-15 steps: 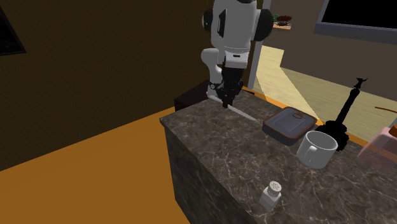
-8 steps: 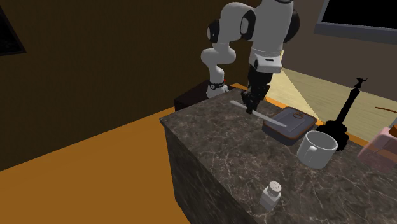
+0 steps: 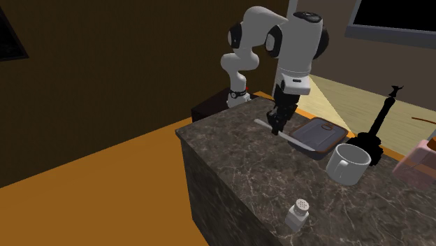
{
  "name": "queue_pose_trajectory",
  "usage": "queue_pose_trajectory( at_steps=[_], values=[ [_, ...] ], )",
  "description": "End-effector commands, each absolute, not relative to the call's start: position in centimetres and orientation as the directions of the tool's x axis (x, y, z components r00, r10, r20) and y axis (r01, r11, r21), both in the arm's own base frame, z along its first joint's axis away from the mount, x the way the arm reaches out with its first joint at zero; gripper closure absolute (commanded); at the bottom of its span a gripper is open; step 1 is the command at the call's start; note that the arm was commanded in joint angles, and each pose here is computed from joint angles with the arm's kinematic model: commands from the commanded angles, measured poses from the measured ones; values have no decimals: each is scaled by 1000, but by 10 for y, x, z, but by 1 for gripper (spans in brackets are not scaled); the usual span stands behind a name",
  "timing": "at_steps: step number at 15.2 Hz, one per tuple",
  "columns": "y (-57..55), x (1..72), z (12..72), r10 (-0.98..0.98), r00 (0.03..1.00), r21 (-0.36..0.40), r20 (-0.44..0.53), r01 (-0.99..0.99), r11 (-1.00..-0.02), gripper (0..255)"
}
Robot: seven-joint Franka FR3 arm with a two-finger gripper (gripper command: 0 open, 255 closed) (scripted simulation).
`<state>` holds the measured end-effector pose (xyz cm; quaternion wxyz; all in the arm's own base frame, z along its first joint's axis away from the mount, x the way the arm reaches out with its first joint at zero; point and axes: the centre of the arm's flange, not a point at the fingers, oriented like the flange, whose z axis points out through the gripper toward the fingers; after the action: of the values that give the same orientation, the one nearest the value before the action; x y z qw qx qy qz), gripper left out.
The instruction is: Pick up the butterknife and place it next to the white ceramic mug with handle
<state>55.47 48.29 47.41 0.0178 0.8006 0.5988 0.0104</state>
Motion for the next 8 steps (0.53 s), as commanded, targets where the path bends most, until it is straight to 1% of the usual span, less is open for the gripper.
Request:
queue_pose_trajectory(
  at_steps=[1, 8],
  values=[
    [483, 555, 464, 959, 283, 41, -4, 958, -282, 255],
    [483, 555, 427, 959, 283, 41, -4, 958, -282, 255]
  ],
)
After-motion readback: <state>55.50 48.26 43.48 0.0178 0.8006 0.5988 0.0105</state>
